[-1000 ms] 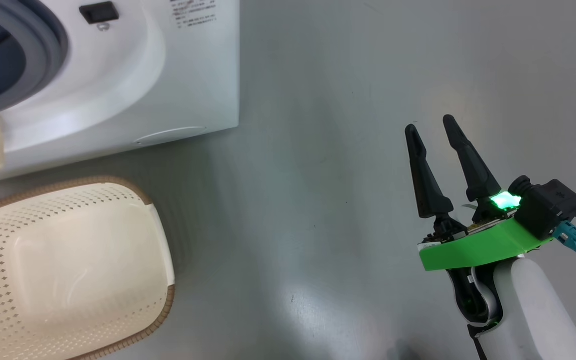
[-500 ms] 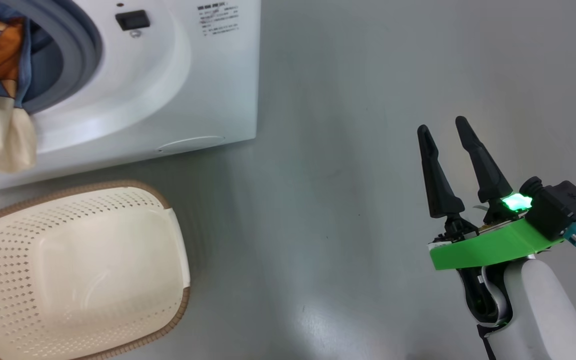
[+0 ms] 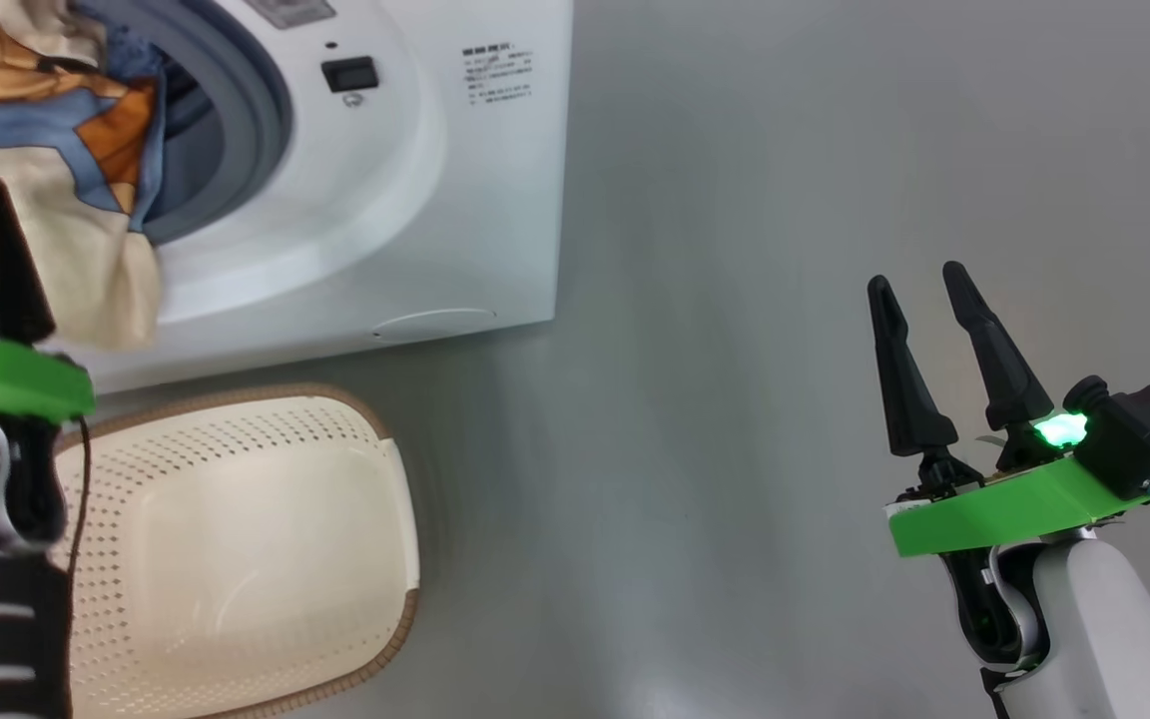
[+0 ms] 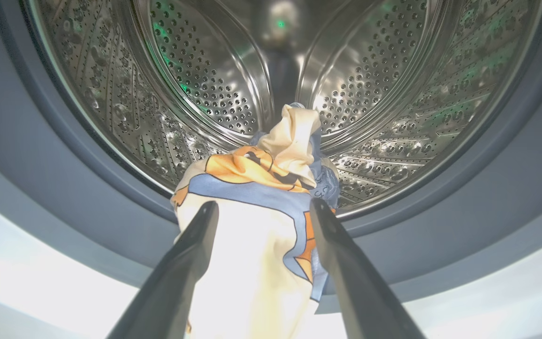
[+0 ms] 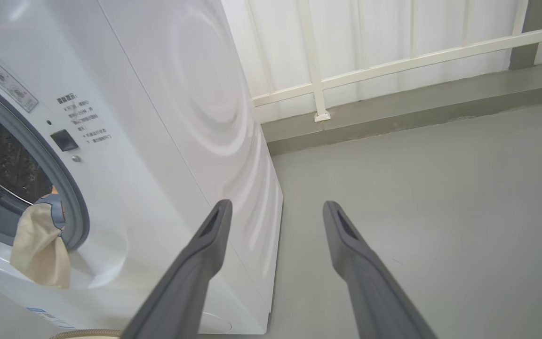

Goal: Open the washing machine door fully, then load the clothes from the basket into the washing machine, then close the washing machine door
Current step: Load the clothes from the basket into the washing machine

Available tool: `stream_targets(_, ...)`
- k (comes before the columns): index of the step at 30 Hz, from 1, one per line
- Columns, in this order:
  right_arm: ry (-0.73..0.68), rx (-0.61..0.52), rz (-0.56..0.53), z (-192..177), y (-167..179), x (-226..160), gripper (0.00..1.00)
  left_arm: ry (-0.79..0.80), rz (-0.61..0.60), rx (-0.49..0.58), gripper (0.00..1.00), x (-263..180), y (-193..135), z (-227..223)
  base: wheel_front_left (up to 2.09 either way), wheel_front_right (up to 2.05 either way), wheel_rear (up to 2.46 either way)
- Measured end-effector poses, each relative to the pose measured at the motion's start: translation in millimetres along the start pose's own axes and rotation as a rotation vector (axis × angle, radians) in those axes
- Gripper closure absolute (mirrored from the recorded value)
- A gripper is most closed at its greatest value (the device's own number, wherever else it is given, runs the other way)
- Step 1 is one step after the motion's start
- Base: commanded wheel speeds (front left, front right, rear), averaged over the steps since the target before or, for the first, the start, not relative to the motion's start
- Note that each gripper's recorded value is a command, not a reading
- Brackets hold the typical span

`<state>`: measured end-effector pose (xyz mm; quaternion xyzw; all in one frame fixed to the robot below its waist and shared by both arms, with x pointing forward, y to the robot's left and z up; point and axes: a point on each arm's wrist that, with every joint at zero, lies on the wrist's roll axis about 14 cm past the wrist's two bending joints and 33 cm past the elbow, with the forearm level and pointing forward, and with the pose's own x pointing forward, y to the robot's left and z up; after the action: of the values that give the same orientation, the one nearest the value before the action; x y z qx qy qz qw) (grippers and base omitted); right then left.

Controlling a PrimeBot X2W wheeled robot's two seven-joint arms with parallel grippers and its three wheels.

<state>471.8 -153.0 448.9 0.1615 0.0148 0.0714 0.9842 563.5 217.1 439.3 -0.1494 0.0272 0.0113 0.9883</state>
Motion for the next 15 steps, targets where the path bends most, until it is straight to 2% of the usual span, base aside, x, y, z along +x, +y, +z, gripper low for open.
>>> stream_targets(15, -0.003, -0.019, 0.037, 13.7, 12.4, -22.4, 0.0, 0.001, 0.026, 0.069, 0.0, -84.3, 12.8, 8.2, 0.0, 0.0, 0.0)
